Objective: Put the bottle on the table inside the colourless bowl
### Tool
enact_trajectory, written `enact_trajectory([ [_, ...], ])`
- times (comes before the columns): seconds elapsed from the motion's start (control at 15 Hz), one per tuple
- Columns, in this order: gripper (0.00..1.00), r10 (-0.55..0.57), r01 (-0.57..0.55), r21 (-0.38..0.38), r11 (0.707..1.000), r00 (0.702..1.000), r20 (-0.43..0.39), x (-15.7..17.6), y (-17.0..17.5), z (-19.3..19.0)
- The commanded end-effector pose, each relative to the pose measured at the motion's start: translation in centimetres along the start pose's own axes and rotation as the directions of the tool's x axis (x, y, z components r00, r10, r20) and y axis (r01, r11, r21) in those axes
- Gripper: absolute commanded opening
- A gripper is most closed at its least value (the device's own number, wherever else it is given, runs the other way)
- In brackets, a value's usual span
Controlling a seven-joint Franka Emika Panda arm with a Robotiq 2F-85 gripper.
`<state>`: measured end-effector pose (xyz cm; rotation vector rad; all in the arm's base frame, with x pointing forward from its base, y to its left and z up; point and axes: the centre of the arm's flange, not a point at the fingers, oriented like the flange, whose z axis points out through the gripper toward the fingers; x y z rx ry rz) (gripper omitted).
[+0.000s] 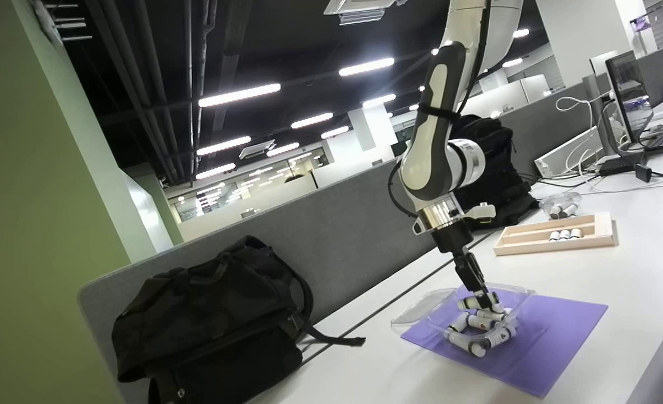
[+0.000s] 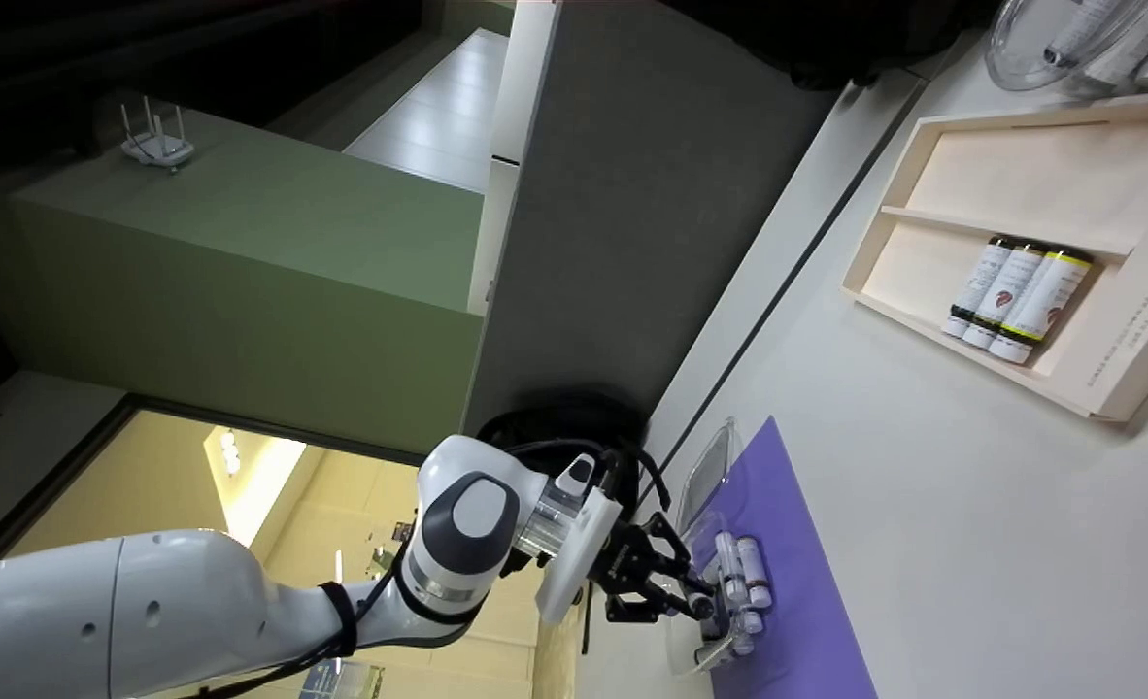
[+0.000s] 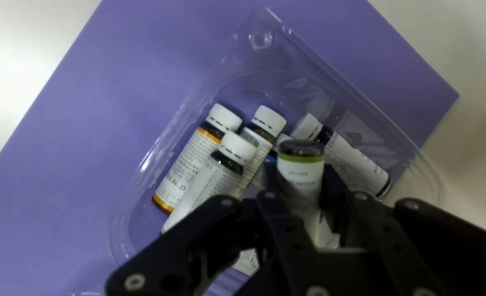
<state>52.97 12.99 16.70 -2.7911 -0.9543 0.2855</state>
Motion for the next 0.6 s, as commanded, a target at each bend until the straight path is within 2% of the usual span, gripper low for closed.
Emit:
enact_trajectory([
  [0.0,0.59,-0.015,0.015,0.002,1.0,1.0,-0.02,0.9,0.2,-2.2],
  [0.33,0.94,-0.023,0.024,0.009,1.0,0.993,-0.115,0.1,-0.1,-11.7],
  [0.4,0.75,-0.019,0.019,-0.002,1.0,0.996,-0.089,1.3,0.1,-7.1],
  [0.53,0.89,-0.024,0.023,-0.006,1.0,0.994,-0.111,0.6,-0.1,-10.6],
])
